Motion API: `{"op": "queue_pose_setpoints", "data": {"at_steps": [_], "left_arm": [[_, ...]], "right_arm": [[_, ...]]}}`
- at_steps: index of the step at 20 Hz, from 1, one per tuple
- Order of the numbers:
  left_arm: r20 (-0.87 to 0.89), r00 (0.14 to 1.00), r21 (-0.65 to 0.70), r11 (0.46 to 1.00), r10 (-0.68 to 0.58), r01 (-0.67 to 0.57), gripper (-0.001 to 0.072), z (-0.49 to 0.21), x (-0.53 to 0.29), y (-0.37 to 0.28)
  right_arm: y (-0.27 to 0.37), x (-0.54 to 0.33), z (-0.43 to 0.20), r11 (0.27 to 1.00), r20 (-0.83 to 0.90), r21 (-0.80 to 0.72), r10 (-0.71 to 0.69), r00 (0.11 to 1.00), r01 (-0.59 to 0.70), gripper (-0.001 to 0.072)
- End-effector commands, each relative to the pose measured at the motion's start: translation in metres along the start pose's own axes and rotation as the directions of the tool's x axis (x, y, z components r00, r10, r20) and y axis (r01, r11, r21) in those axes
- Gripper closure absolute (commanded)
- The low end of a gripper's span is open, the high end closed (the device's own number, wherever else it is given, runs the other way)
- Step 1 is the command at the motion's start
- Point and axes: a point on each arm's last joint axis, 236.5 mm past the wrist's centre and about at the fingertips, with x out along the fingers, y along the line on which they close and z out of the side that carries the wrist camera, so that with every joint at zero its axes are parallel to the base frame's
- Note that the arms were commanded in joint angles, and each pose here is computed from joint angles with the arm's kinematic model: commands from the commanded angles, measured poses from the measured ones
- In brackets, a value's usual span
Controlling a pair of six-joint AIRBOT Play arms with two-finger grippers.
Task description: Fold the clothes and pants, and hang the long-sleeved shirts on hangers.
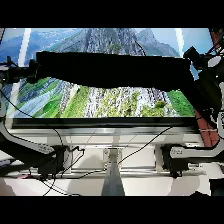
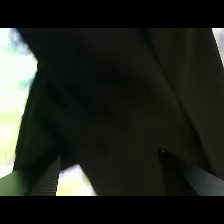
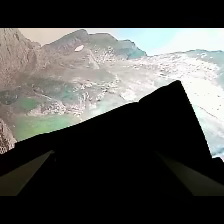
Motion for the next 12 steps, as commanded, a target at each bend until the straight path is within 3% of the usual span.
{"op": "queue_pose_setpoints", "data": {"at_steps": [1, 2, 3, 5, 6, 8, 9, 10, 11, 12], "left_arm": [[0.215, 0.976, 0.032, 0.998, 0.04, -0.048, -0.0001, 0.04, 0.018, 0.007], [0.28, 0.959, 0.053, 0.997, 0.044, -0.061, 0.0006, 0.054, 0.014, 0.006], [0.336, 0.941, 0.064, 0.996, 0.043, -0.069, 0.0114, 0.069, 0.009, 0.004], [0.4, 0.916, 0.068, 0.995, 0.039, -0.072, 0.0505, 0.086, 0.001, 0.0], [0.408, 0.912, 0.069, 0.995, 0.038, -0.072, 0.0654, 0.089, 0.0, -0.001], [0.411, 0.911, 0.083, 0.994, 0.03, -0.07, 0.0697, 0.09, -0.002, -0.007], [0.423, 0.906, 0.114, 0.991, 0.016, -0.071, 0.0697, 0.093, -0.008, -0.015], [0.432, 0.902, 0.189, 0.978, -0.005, -0.086, 0.0697, 0.096, -0.015, -0.028], [0.444, 0.895, 0.29, 0.951, -0.035, -0.107, 0.0697, 0.099, -0.028, -0.046], [0.449, 0.891, 0.381, 0.917, -0.068, -0.121, 0.0698, 0.1, -0.043, -0.065]], "right_arm": [[0.015, -0.001, -0.001, 0.99, -0.008, -0.142, 0.022, 1.0, -0.023, 0.003], [0.026, -0.002, 0.001, 0.984, -0.005, -0.174, 0.038, 0.999, -0.039, 0.0031], [0.039, -0.003, 0.003, 0.98, 0.001, -0.193, 0.057, 0.998, -0.055, 0.0031], [0.068, -0.007, 0.012, 0.97, 0.04, -0.226, 0.101, 0.994, -0.09, 0.0031], [0.083, -0.009, 0.016, 0.964, 0.062, -0.243, 0.126, 0.99, -0.107, 0.0031], [0.115, -0.013, 0.02, 0.95, 0.094, -0.276, 0.177, 0.98, -0.145, 0.0032], [0.133, -0.016, 0.018, 0.941, 0.098, -0.295, 0.205, 0.974, -0.168, 0.0098], [0.149, -0.019, 0.014, 0.931, 0.092, -0.312, 0.229, 0.969, -0.191, 0.0306], [0.166, -0.022, 0.008, 0.919, 0.083, -0.331, 0.255, 0.963, -0.214, 0.0634], [0.184, -0.024, 0.0, 0.906, 0.071, -0.349, 0.28, 0.957, -0.239, 0.0694]]}}
